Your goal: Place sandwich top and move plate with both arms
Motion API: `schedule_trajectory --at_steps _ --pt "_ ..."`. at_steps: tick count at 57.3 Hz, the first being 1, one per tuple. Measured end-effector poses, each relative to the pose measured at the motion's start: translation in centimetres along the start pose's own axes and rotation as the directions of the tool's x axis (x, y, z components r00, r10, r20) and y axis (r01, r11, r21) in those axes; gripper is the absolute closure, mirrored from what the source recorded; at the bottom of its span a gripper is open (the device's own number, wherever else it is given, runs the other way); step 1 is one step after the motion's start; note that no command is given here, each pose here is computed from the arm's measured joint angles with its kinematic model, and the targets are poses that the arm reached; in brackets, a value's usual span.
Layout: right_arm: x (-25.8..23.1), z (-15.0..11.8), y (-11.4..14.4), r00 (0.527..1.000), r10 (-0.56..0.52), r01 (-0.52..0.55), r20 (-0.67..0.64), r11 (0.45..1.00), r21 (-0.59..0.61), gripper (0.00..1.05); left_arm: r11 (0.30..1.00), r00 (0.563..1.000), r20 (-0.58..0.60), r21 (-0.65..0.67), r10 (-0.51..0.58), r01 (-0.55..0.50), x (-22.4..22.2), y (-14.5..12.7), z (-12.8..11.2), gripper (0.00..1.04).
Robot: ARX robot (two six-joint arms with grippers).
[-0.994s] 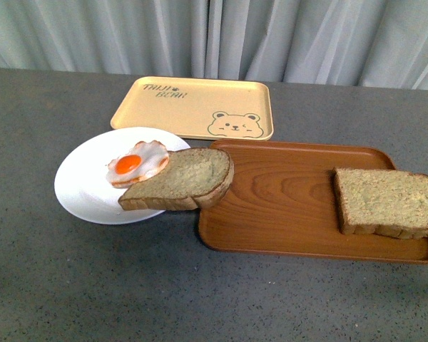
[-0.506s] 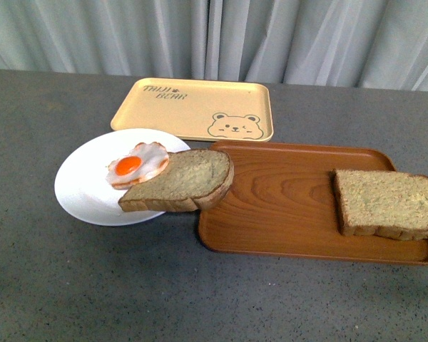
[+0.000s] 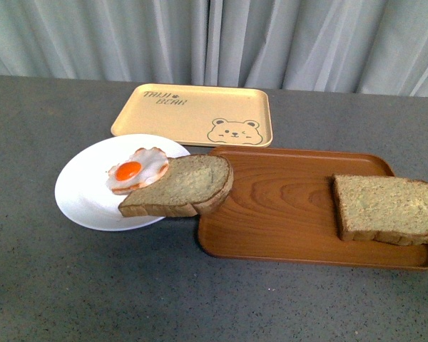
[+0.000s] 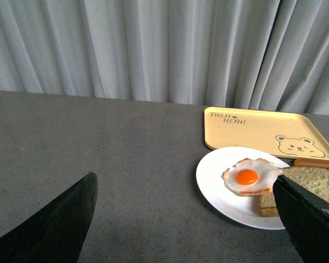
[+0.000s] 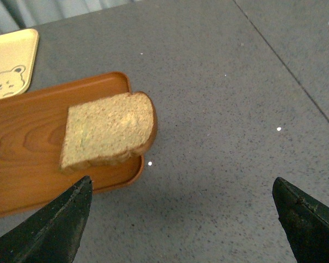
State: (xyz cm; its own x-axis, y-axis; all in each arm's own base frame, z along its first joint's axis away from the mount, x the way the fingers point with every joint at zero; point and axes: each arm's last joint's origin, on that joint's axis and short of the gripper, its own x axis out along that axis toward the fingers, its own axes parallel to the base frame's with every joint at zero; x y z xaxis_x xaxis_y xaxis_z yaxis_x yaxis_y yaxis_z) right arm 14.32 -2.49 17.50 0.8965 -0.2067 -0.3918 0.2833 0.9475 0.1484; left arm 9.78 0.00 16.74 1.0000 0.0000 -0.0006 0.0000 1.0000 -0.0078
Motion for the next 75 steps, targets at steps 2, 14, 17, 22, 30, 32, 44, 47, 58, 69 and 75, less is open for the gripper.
schedule_trajectory --at_steps 2,14,17,22,30,32,44,47,58,69,75 --pt "1.2 0.6 -0.2 1.0 0.004 -0.004 -0.018 1.0 0.027 0.09 1.0 1.0 0.0 0.0 0.0 0.0 0.0 0.0 0.0 0.09" --pt "9.3 0.9 -1.9 0.981 0.066 -0.033 -0.183 0.984 0.177 0.09 1.0 1.0 0.0 0.0 0.0 0.0 0.0 0.0 0.0 0.09" --pt "11.1 0.4 -2.3 0.97 0.045 0.003 -0.238 0.981 0.196 0.09 1.0 1.0 0.0 0.0 0.0 0.0 0.0 0.0 0.0 0.09" --pt "14.3 -1.0 -2.5 0.943 0.048 0.037 -0.329 0.969 0.245 0.09 1.0 1.0 0.0 0.0 0.0 0.0 0.0 0.0 0.0 0.09" --pt "17.1 -1.0 -1.4 0.938 0.083 0.018 -0.338 0.958 0.286 0.09 1.0 1.0 0.0 0.0 0.0 0.0 0.0 0.0 0.0 0.09" --pt "17.5 -1.0 -1.1 0.936 0.095 0.009 -0.339 0.956 0.294 0.09 1.0 1.0 0.0 0.0 0.0 0.0 0.0 0.0 0.0 0.09" --pt "19.6 -1.8 0.5 0.921 0.128 -0.01 -0.367 0.952 0.306 0.09 1.0 1.0 0.0 0.0 0.0 0.0 0.0 0.0 0.0 0.09" --pt "20.0 -1.9 0.8 0.919 0.127 -0.006 -0.373 0.951 0.309 0.1 1.0 1.0 0.0 0.0 0.0 0.0 0.0 0.0 0.0 0.09" --pt "20.5 -2.3 1.7 0.914 0.136 -0.014 -0.383 0.953 0.304 0.39 1.0 1.0 0.0 0.0 0.0 0.0 0.0 0.0 0.0 0.09" --pt "20.4 -2.1 2.0 0.913 0.142 -0.018 -0.381 0.95 0.311 0.67 1.0 1.0 0.0 0.0 0.0 0.0 0.0 0.0 0.0 0.09" --pt "19.9 -1.4 2.1 0.916 0.153 -0.029 -0.371 0.947 0.32 0.82 1.0 1.0 0.0 0.0 0.0 0.0 0.0 0.0 0.0 0.09"
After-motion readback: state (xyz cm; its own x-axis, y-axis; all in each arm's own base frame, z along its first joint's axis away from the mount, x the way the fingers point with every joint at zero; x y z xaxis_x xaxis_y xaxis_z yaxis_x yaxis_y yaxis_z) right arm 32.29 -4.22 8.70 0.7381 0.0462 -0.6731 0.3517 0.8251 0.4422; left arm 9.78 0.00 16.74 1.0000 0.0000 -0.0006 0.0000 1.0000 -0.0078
